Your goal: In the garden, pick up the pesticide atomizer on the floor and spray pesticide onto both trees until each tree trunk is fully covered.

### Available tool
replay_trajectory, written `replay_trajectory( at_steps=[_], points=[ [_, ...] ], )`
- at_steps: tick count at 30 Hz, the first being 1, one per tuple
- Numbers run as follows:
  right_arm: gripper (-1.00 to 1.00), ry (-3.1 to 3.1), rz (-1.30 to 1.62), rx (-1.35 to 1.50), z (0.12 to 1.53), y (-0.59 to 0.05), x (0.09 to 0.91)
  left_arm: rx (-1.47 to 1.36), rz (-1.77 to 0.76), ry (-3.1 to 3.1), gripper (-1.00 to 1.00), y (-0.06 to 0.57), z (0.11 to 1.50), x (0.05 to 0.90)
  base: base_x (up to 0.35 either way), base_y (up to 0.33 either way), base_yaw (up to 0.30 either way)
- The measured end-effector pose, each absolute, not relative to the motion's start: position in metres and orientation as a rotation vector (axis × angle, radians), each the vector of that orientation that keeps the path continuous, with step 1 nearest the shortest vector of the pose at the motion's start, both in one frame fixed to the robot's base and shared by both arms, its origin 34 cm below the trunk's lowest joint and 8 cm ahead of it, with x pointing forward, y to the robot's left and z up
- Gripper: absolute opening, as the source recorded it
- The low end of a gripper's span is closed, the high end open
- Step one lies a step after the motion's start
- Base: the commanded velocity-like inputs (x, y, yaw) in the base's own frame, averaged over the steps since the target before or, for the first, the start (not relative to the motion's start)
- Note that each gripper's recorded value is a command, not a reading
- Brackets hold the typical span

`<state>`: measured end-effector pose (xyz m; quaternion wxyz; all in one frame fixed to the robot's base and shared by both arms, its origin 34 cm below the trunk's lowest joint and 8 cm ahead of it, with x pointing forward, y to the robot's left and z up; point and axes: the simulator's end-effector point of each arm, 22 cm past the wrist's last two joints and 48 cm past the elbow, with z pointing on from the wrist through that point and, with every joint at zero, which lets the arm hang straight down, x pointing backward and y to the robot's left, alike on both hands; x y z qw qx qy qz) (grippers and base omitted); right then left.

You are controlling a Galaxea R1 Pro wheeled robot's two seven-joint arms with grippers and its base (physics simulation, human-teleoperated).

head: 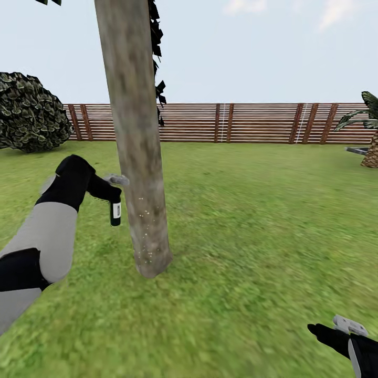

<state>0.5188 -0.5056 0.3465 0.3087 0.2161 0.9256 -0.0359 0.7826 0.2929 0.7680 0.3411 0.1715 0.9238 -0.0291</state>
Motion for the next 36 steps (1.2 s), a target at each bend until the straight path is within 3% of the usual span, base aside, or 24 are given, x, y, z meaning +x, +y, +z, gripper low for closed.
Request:
replay_trajectory(
  at_steps=[36],
  points=[
    [1.0, 2.447, -0.095, 0.571, 0.346, -0.506, 0.519, 0.495, -0.023, 2.447, -1.0, 0.321, 0.85, 0.764, 0.0, 0.0, -0.036]
  ],
)
